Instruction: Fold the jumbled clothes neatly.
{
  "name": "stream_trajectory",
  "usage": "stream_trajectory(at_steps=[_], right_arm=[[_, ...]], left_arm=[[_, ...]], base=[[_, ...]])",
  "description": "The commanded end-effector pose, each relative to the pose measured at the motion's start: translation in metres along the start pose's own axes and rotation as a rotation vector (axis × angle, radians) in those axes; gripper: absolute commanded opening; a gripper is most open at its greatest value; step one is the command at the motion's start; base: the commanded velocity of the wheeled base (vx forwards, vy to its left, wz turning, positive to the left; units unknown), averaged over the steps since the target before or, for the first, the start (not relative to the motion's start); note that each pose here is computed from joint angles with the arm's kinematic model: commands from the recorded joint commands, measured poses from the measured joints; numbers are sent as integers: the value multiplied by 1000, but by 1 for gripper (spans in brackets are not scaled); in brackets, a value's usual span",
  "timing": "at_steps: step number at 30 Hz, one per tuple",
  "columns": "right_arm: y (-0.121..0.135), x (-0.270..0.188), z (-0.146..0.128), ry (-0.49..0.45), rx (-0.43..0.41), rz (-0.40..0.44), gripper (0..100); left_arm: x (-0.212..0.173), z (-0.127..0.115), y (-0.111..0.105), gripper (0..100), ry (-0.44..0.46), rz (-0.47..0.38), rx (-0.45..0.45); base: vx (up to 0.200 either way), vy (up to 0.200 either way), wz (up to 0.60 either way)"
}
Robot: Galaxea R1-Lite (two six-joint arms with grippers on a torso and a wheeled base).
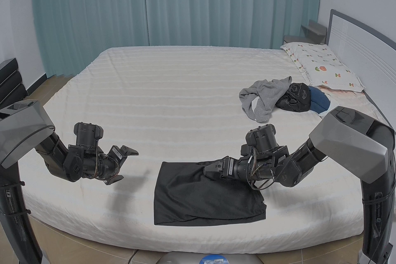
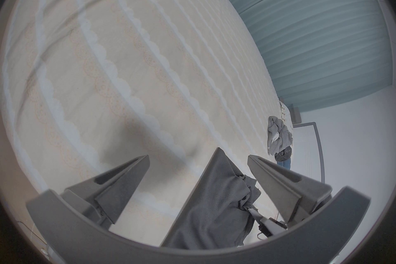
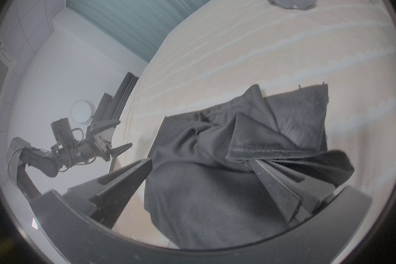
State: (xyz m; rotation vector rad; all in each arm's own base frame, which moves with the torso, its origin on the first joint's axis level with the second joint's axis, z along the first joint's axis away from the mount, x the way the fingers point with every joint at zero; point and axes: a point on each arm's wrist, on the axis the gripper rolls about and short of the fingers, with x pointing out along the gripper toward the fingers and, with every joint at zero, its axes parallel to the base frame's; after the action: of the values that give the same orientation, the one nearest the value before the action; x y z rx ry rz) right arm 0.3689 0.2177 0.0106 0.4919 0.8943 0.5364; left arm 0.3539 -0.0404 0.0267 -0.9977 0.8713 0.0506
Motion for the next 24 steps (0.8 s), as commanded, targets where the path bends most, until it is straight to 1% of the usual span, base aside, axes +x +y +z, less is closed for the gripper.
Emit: stream_trajectory(at_steps=[1, 2, 5, 6, 7, 13, 20, 22, 23, 24], right_arm=[[-13, 10, 9, -42, 15, -40, 100], [-14, 10, 9, -44, 16, -42, 100], [-35, 10, 33, -154, 37, -124, 100], [-35, 10, 33, -154, 37, -124, 100], [-41, 6, 45, -207, 45, -161, 100], [-50, -12, 58, -256, 54, -195, 100], [-55, -15, 52, -233, 57, -179, 100], [-50, -17, 52, -240, 37, -97, 100], [-48, -18, 51, -242, 28, -69, 100], [-48, -18, 50, -241, 26, -63, 100]], left_arm=[[0, 0, 0, 100, 0, 0, 0], [0, 0, 0, 100, 0, 0, 0], [0, 0, 0, 100, 0, 0, 0], [0, 0, 0, 100, 0, 0, 0], [0, 0, 0, 100, 0, 0, 0], [2, 0, 1, 100, 1, 1, -1], [2, 0, 1, 100, 0, 3, -1], [2, 0, 0, 100, -1, 2, -1], [2, 0, 0, 100, -1, 1, 0], [2, 0, 0, 100, -1, 1, 0]], base=[[0, 0, 0], [0, 0, 0], [0, 0, 0], [0, 0, 0], [0, 0, 0], [0, 0, 0], [0, 0, 0], [0, 0, 0], [0, 0, 0], [0, 0, 0]])
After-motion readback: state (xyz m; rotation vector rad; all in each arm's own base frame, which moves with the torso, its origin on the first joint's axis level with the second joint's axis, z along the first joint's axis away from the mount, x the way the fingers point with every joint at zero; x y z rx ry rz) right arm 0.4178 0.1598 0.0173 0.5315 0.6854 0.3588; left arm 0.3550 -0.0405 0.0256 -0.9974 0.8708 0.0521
